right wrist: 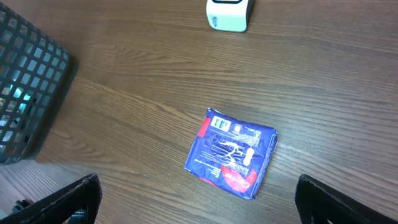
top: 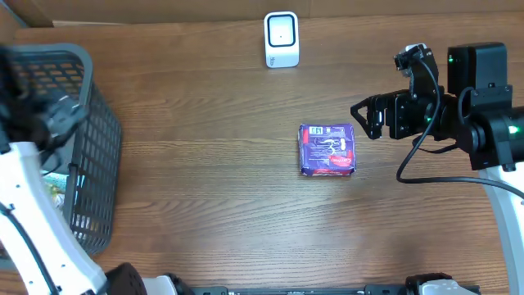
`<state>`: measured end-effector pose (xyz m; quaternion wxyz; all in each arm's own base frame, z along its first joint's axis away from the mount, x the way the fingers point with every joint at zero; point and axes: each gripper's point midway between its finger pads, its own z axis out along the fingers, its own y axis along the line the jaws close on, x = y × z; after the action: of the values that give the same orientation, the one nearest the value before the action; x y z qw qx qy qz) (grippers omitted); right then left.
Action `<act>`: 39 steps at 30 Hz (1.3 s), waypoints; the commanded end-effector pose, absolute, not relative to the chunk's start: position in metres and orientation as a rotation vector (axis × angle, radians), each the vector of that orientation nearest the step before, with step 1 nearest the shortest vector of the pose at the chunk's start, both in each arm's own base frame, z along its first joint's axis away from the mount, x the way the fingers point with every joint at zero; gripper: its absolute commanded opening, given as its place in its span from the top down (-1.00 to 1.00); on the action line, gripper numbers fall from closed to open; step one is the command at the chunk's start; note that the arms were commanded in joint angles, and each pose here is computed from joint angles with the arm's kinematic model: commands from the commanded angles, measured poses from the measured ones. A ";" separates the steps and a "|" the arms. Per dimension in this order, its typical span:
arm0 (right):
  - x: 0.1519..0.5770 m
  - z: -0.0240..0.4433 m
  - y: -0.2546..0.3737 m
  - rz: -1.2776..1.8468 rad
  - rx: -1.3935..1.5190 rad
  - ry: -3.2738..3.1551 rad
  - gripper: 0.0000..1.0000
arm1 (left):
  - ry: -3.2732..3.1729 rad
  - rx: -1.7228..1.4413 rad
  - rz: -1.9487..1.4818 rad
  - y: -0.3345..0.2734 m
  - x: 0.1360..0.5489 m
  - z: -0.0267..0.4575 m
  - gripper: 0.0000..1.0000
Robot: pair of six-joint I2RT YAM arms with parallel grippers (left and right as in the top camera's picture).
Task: Scan the item barcode
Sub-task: 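Reach into the basket and grasp the green juice pouch with left gripper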
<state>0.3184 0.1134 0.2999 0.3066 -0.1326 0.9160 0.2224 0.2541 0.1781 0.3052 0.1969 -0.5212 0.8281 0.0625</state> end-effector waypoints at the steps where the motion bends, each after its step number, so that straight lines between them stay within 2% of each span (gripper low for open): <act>1: 0.318 0.310 0.115 0.592 -0.361 2.395 -1.00 | 2.279 -1.612 0.187 0.209 0.231 0.284 -1.00; 8: 0.318 0.310 0.115 0.592 -0.362 2.393 -1.00 | 2.231 -1.761 0.171 0.251 0.217 0.212 -0.94; 15: 0.319 0.307 0.116 0.594 -0.360 2.403 -1.00 | 2.219 -1.641 0.235 0.276 0.234 0.155 -0.92; 37: 0.319 0.303 0.115 0.596 -0.357 2.420 -1.00 | 2.310 -1.665 0.338 0.283 0.221 0.069 -0.86; 38: 0.319 0.303 0.115 0.596 -0.357 2.420 -1.00 | 2.321 -1.672 0.335 0.282 0.220 0.065 -0.81; 39: 0.319 0.303 0.115 0.595 -0.357 2.421 -1.00 | 2.329 -1.676 0.335 0.282 0.220 0.062 -0.68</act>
<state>0.3179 0.1132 0.2968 0.2997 -0.1309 0.9185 0.2222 0.2242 0.2812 0.0741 0.1454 -0.5802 0.7941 0.1077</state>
